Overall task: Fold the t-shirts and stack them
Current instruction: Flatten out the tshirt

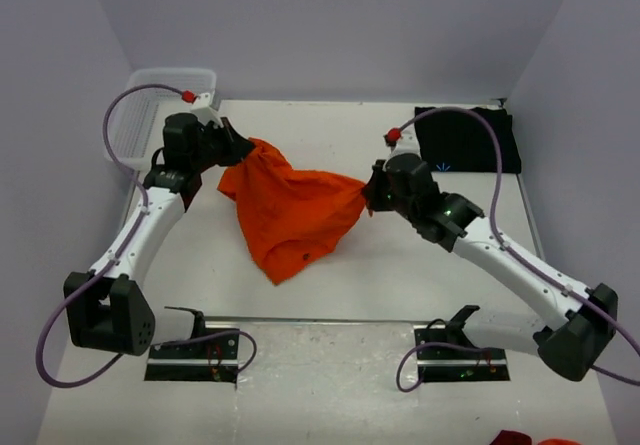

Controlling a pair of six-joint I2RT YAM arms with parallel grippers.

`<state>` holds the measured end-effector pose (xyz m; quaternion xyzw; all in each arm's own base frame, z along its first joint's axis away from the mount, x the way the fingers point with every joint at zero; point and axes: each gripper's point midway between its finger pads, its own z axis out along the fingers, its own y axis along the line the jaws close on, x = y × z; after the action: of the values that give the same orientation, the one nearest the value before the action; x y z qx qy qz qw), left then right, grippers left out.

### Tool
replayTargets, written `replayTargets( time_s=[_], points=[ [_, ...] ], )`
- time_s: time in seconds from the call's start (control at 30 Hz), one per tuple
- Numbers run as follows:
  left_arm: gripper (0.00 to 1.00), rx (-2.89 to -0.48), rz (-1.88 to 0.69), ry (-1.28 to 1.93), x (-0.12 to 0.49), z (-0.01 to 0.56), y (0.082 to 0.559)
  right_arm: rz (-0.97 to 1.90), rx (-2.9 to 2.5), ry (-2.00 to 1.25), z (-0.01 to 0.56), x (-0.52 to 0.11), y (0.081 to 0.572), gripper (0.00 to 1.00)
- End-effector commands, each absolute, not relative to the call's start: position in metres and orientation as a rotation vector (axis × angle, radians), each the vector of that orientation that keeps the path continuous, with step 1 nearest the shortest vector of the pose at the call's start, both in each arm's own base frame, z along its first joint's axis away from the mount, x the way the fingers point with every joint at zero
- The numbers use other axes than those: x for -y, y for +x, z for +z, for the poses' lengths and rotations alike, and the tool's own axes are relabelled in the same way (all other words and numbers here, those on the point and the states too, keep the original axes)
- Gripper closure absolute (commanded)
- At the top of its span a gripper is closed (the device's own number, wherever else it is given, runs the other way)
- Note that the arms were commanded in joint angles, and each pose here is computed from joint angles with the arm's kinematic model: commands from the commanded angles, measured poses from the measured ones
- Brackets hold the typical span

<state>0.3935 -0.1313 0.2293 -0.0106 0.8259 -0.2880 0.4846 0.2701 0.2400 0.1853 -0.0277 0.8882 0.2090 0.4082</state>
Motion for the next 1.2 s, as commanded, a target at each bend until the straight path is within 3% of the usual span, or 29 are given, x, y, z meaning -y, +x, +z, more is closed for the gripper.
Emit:
replayTargets(
  time_s=[0.0, 0.23, 0.43, 0.83, 0.97, 1.17],
  points=[
    [1.00, -1.912, -0.638, 0.044, 0.123, 0.287, 0.387, 0.334, -2.141, -0.108, 0.248, -0.190, 0.282, 1.00],
    [1.00, -1.751, -0.705, 0.131, 0.130, 0.364, 0.348, 0.271, -1.992, -0.145, 0.334, -0.154, 0.277, 1.00],
    [1.00, -1.701, -0.716, 0.179, 0.129, 0.396, 0.309, 0.282, -1.864, -0.159, 0.393, -0.133, 0.258, 1.00],
    [1.00, -1.433, -0.881, 0.430, 0.149, 0.476, 0.183, 0.335, -1.608, -0.166, 0.511, -0.081, 0.193, 1.00],
    [1.00, -1.459, -0.915, 0.425, 0.150, 0.464, 0.169, 0.373, -1.592, -0.169, 0.519, -0.077, 0.178, 1.00],
    [1.00, -1.663, -0.938, 0.255, 0.148, 0.386, 0.212, 0.294, -1.693, -0.167, 0.480, -0.086, 0.204, 1.00]
  ],
)
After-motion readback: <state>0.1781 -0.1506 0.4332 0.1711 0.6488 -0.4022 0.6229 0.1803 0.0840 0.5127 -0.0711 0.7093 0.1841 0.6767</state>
